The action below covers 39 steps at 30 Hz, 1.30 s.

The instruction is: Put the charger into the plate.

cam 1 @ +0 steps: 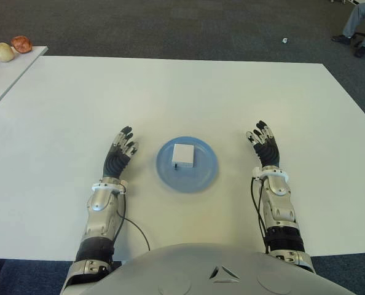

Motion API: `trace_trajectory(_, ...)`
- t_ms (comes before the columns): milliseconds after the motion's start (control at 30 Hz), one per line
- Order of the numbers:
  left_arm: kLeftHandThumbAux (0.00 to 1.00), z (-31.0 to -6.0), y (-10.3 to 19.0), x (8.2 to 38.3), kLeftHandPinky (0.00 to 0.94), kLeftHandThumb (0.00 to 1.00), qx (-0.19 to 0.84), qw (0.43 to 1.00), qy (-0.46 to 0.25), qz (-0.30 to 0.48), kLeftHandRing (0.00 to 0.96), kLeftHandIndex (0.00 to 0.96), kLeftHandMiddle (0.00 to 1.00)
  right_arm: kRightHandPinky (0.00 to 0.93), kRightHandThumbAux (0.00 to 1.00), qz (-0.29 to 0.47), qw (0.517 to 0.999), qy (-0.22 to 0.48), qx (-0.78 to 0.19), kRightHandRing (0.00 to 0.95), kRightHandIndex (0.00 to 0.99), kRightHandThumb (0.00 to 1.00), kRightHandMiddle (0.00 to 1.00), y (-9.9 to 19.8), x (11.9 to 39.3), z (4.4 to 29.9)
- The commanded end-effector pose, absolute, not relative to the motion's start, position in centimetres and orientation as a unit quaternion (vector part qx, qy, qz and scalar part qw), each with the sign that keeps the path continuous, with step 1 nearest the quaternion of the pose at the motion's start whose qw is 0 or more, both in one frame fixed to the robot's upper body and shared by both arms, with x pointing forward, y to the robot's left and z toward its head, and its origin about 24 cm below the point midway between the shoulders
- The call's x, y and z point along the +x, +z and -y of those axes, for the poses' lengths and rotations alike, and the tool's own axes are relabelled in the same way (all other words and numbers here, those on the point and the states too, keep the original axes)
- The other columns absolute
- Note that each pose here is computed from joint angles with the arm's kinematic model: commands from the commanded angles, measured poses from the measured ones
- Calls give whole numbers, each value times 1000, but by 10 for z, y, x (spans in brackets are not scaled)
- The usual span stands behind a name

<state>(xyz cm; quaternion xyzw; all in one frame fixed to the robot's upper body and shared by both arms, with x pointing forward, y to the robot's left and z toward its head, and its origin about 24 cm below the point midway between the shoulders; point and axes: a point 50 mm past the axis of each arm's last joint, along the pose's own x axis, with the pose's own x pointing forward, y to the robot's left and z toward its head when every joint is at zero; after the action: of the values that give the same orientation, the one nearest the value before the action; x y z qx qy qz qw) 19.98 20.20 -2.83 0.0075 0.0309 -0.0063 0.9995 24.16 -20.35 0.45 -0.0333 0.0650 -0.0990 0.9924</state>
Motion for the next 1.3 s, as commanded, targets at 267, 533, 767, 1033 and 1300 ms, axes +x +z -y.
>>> trace_trajectory(267,607,-202,-45,180,33,0,23,997,-18,-75,17,25,25,45,629,-84,991,-104,-30,28,28,1,45,6,254,197)
trace_trajectory(533,591,-202,-46,177,28,0,26,996,-29,-80,13,21,19,40,620,-92,990,-99,-32,19,21,3,36,7,259,194)
trace_trajectory(767,585,-200,-45,177,25,0,27,996,-40,-80,11,17,19,35,614,-102,990,-96,-26,20,13,9,40,6,260,194)
trace_trajectory(1033,596,-198,-46,178,30,0,20,995,-46,-83,14,15,24,29,616,-107,989,-100,-13,19,5,15,41,5,257,193)
trace_trajectory(1300,602,-196,-47,185,26,0,14,994,-56,-91,15,13,27,34,619,-112,988,-104,-8,30,7,24,56,1,250,191)
